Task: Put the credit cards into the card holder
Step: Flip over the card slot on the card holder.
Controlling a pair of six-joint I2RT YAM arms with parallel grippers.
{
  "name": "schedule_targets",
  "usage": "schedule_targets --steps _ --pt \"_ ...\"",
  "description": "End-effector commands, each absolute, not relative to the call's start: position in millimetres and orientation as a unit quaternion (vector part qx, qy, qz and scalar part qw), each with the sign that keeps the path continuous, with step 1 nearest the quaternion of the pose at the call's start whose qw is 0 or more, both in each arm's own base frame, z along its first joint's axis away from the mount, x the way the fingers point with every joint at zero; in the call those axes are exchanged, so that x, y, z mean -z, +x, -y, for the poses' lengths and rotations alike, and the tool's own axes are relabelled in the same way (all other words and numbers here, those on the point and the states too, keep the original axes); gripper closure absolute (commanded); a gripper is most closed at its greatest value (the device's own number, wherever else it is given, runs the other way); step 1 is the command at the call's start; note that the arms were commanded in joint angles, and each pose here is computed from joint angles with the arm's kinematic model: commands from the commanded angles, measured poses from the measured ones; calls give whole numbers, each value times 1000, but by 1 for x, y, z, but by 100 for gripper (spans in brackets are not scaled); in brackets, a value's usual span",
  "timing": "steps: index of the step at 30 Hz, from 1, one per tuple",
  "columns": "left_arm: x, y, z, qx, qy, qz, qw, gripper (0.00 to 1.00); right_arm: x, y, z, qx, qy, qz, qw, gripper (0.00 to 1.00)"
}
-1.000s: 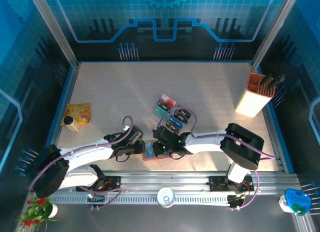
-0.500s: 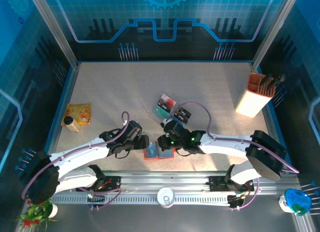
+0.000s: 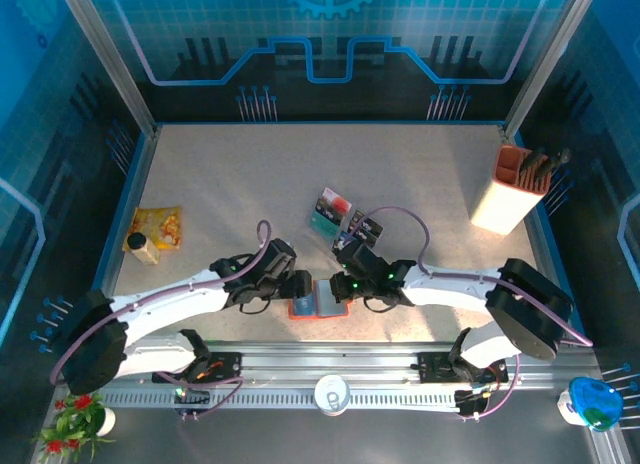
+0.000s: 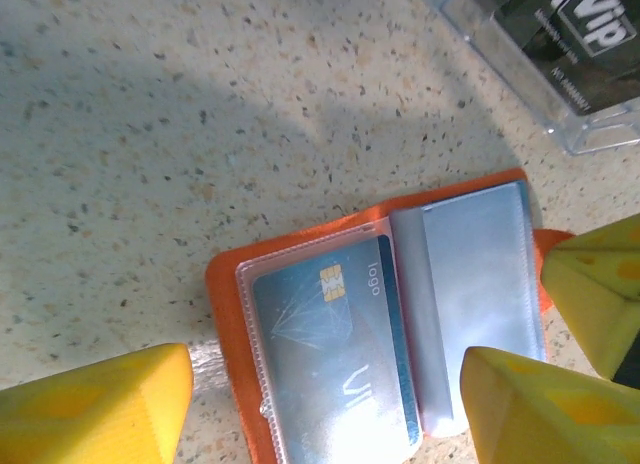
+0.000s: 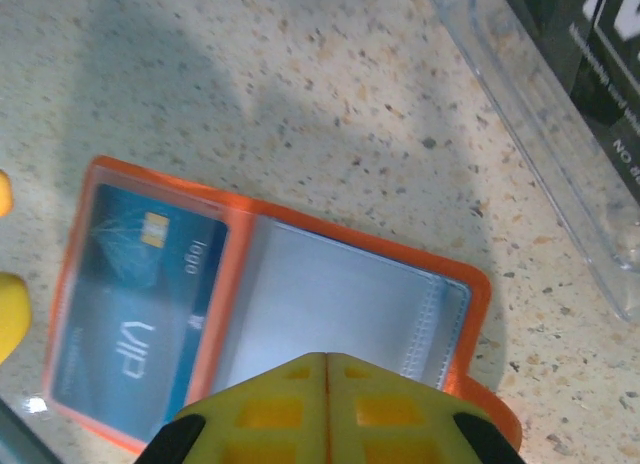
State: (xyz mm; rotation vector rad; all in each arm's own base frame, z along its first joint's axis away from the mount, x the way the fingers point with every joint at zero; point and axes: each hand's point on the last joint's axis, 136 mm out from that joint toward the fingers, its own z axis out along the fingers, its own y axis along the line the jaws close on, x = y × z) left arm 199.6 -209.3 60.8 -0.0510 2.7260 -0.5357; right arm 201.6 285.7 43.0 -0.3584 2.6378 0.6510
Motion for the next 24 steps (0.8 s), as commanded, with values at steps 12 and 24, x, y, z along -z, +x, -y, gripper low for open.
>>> schedule_targets --steps 12,24 --pt "-46 198 217 187 -2 -966 178 26 -19 201 -295 -245 -129 -947 162 97" --pt "-39 199 221 182 8 -968 174 23 -14 198 -306 -274 -106 -943 157 98"
